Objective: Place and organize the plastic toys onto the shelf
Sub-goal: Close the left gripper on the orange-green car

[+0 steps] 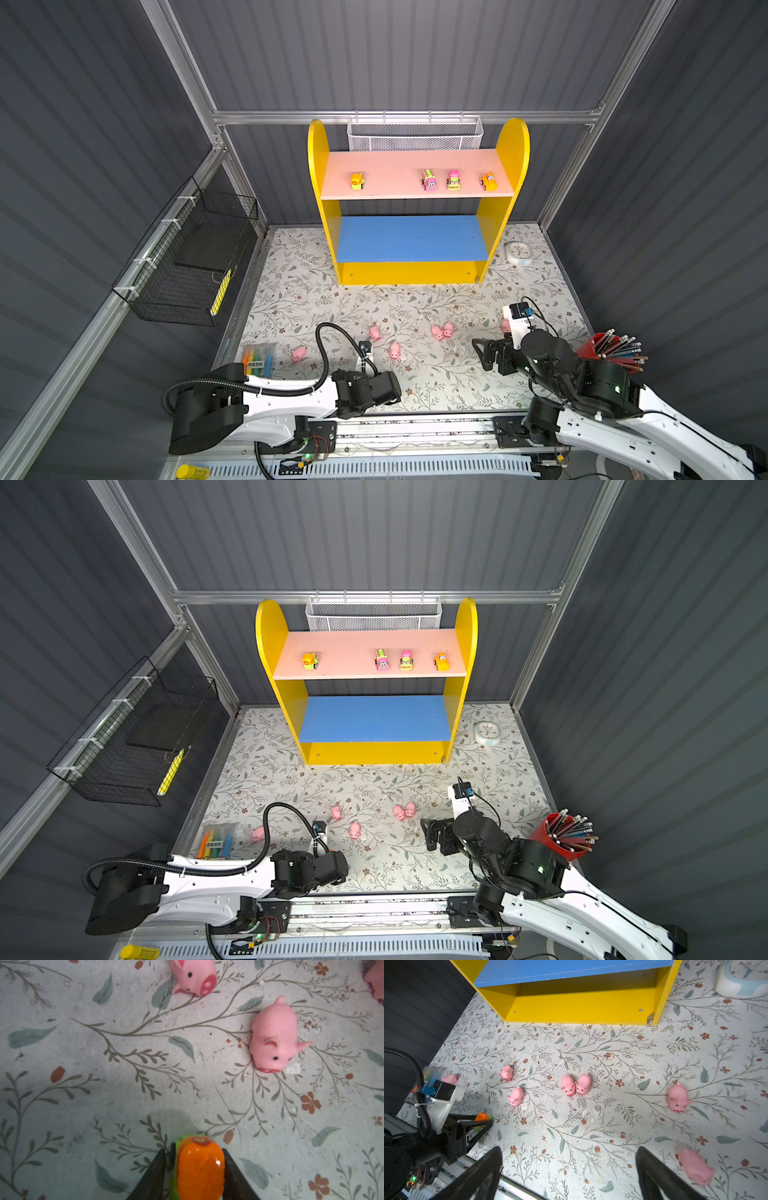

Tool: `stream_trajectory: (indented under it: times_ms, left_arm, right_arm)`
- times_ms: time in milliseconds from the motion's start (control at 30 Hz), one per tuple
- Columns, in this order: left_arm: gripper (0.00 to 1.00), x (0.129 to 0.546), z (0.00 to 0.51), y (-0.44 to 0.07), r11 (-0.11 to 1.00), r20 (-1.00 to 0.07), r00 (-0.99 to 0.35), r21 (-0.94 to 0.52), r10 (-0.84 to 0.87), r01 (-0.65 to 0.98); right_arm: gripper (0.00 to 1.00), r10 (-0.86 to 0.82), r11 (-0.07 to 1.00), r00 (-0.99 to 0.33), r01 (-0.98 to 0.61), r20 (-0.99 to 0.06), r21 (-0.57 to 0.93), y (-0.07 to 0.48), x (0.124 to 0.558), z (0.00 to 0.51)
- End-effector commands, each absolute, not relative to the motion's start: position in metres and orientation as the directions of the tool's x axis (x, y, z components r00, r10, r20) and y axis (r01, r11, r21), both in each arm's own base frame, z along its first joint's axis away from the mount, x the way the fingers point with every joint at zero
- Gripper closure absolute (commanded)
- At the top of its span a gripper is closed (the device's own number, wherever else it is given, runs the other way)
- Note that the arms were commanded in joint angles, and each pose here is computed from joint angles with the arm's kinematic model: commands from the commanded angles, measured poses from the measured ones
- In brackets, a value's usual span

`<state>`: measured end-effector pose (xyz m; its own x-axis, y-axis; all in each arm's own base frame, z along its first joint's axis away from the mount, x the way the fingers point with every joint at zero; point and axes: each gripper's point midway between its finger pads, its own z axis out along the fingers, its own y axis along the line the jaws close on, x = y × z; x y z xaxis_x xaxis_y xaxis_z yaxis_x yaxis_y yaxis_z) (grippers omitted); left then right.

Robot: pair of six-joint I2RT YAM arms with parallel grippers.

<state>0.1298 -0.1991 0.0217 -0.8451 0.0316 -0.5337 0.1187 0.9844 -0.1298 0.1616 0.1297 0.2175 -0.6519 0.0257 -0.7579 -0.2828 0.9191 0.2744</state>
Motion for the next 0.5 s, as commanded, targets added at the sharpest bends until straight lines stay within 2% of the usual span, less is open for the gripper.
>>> stream_trajectory:
  times_ms: [0, 367, 400, 467]
  left_arm:
    - [0.61, 0.134, 0.028, -0.196, 0.989, -0.550, -0.834, -0.089, 0.049, 0.117]
    - [0.66, 0.142, 0.059, -0.201, 0.988, -0.581, -0.807, -0.028, 0.110, 0.155]
    - [0.66, 0.142, 0.059, -0.200, 0.987, -0.582, -0.805, -0.019, 0.117, 0.157]
    - [0.59, 0.142, 0.058, -0.198, 0.988, -0.578, -0.807, -0.006, 0.124, 0.156]
  right_arm:
    - [0.01, 0.014, 0.927, -0.655, -0.275, -0.756, 0.255, 0.126, 0.161, 0.214]
    - [0.01, 0.012, 0.926, -0.650, -0.279, -0.760, 0.254, 0.130, 0.164, 0.218]
    - [0.01, 0.009, 0.927, -0.649, -0.280, -0.761, 0.250, 0.130, 0.164, 0.218]
    - [0.01, 0.006, 0.927, -0.651, -0.282, -0.759, 0.249, 0.131, 0.164, 0.218]
